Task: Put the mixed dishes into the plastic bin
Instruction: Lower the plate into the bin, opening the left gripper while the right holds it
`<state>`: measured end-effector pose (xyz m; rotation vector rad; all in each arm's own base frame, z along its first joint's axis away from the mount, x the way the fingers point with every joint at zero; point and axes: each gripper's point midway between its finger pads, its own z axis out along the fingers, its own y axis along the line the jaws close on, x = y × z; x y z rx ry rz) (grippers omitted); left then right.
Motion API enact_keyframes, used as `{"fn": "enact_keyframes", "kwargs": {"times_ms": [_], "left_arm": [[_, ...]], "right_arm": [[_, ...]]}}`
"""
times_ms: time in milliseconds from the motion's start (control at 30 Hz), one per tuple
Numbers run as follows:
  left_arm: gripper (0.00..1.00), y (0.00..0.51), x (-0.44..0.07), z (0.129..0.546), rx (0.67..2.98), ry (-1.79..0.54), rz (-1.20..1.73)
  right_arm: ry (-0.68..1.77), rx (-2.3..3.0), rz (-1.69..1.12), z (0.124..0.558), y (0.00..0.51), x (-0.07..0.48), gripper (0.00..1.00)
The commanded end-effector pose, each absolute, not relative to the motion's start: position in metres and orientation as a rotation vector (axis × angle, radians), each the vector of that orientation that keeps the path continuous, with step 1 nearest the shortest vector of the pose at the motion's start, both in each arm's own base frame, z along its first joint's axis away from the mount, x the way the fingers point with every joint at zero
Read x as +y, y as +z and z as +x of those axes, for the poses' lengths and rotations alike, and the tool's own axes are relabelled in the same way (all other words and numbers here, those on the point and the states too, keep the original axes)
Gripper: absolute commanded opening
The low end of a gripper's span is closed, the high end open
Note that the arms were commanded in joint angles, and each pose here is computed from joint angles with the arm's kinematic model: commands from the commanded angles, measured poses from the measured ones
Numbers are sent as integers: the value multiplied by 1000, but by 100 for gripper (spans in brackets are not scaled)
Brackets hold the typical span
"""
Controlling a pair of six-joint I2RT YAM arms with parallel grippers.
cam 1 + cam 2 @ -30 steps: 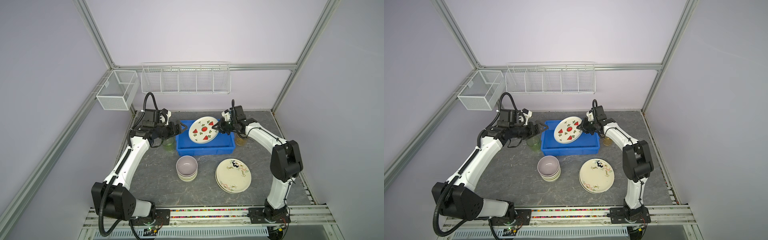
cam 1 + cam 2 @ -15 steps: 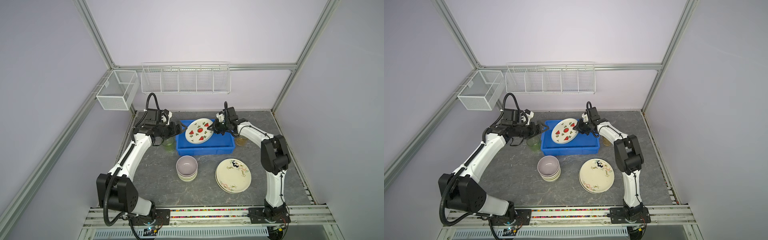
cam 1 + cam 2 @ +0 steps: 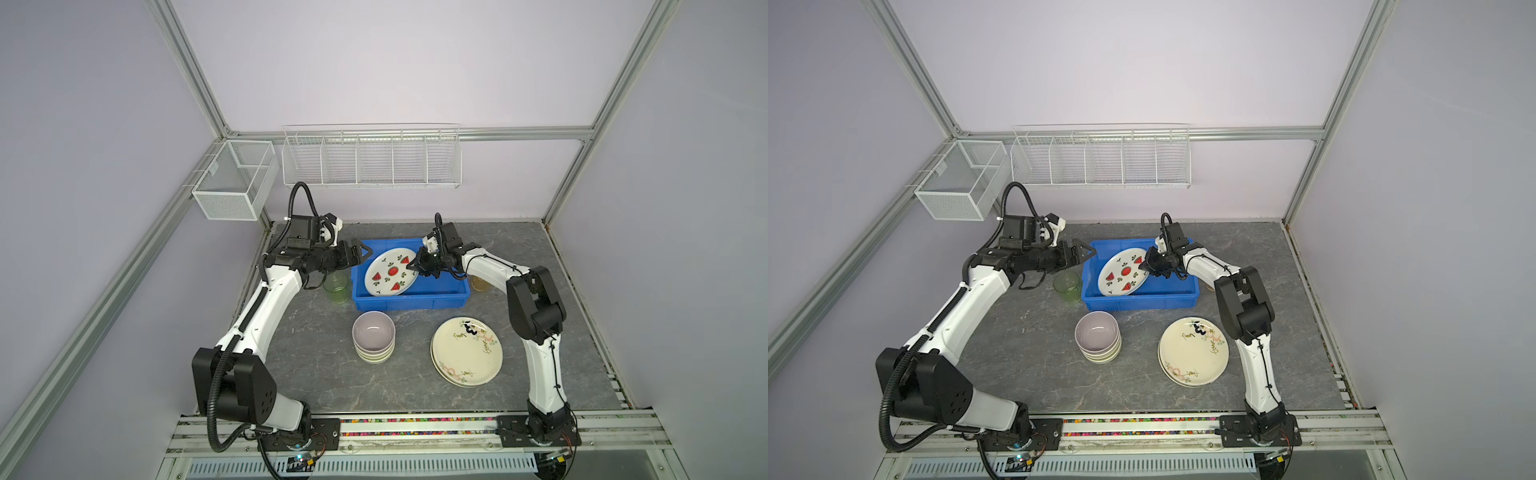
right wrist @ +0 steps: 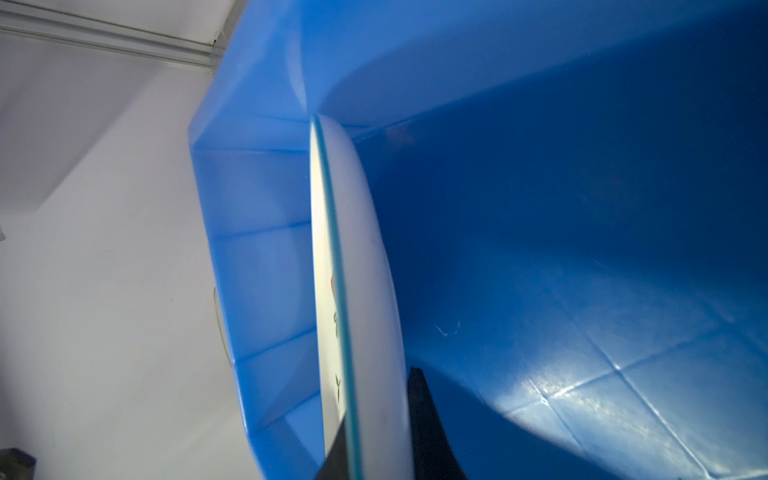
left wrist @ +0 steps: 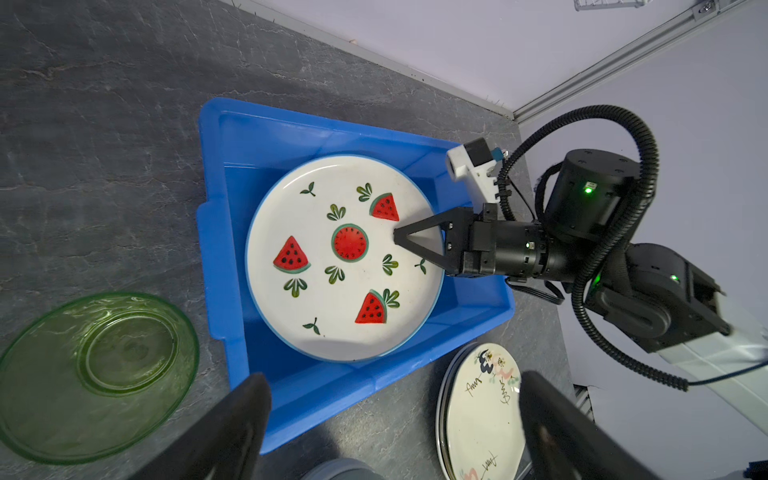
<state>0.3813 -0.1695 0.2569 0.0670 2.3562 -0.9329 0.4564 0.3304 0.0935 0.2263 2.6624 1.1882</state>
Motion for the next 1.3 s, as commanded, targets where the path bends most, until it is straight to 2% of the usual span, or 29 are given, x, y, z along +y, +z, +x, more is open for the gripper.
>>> {"fn": "enact_keyframes", "kwargs": {"times_ms": [0, 667, 1000, 1200, 1267], "left_arm": [[93, 268, -165, 382, 2308, -970, 67], [94, 262, -158, 380, 2303, -987, 34], [94, 260, -159, 378, 2307, -1007, 31], [94, 260, -159, 378, 2309, -1005, 27], [94, 259, -159, 378, 2311, -1003, 27]], "right_arm": [[1292, 2531, 168, 473, 134, 349, 6], [1221, 2570, 220, 465, 107, 345, 7], [1172, 2599, 267, 451, 89, 330, 17], [1143, 2605, 276, 447, 86, 324, 32], [1144, 2609, 268, 447, 85, 324, 34]]}}
